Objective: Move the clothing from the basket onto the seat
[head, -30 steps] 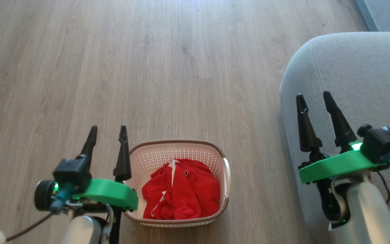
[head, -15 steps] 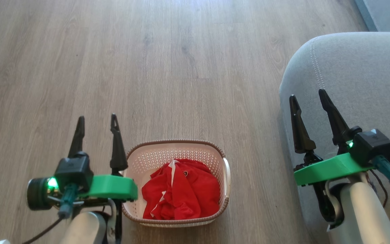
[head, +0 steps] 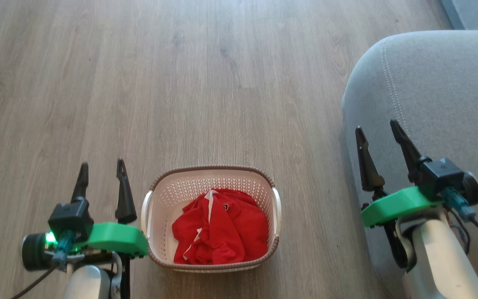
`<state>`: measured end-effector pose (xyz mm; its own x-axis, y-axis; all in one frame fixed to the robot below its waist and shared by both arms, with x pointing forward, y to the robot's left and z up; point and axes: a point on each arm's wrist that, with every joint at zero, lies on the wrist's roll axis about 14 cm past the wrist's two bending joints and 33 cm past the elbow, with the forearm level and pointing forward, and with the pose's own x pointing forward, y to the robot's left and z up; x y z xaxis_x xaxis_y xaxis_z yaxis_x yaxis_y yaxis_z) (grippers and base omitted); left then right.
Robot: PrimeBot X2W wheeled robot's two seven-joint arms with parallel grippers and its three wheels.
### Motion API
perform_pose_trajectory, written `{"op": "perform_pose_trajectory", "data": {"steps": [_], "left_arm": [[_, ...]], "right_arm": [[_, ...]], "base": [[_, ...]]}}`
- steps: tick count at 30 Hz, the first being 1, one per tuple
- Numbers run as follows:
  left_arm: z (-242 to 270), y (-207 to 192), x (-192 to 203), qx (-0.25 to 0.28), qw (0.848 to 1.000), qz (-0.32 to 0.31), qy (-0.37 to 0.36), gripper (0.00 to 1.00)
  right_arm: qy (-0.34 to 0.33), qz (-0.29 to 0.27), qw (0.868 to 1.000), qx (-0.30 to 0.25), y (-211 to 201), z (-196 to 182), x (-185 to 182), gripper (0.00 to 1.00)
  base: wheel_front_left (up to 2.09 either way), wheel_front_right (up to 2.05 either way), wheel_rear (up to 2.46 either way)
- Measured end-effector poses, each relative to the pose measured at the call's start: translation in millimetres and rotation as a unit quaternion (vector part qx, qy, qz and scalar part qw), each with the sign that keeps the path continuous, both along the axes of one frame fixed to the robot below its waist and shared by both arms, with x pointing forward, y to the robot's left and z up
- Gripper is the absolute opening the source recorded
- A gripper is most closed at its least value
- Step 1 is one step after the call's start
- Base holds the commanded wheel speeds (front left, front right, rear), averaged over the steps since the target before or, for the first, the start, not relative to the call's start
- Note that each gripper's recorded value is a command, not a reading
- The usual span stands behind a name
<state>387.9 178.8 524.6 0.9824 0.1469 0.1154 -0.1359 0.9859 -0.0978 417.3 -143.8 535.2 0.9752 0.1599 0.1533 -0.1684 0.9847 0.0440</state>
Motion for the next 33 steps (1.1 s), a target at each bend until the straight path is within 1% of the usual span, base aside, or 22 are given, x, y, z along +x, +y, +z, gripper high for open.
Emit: {"op": "perform_pose_trajectory", "data": {"steps": [2,4,13,21,27,33], "left_arm": [[-14.6,1.8,-0.1,0.004,1.0,-0.003,0.022,1.0],[-19.1,1.7,0.5,0.006,1.0,-0.006,0.028,1.0],[-21.7,0.0,6.5,-0.007,0.999,-0.014,0.031,1.0],[-28.8,-3.7,7.2,-0.009,0.999,-0.022,0.041,1.0],[-37.7,-7.5,11.7,-0.015,0.998,-0.031,0.052,1.0],[-54.4,-18.9,28.4,-0.021,0.996,-0.052,0.073,1.0]], "right_arm": [[-0.006,0.001,1.0,-0.006,0.3,3.7,3.8,1.0],[-0.005,0.001,1.0,-0.007,0.3,2.5,4.9,1.0],[0.008,0.003,1.0,-0.007,2.3,-6.7,7.9,1.0],[0.008,0.005,1.0,-0.007,3.5,-7.4,12.5,1.0],[0.024,0.004,1.0,-0.007,2.8,-19.2,14.8,1.0],[0.042,-0.005,0.999,-0.013,-4.2,-34.3,26.4,1.0]], "base": [[0.0,0.0,0.0],[0.0,0.0,0.0],[0.0,0.0,0.0],[0.0,0.0,0.0],[0.0,0.0,0.0],[0.0,0.0,0.0]]}}
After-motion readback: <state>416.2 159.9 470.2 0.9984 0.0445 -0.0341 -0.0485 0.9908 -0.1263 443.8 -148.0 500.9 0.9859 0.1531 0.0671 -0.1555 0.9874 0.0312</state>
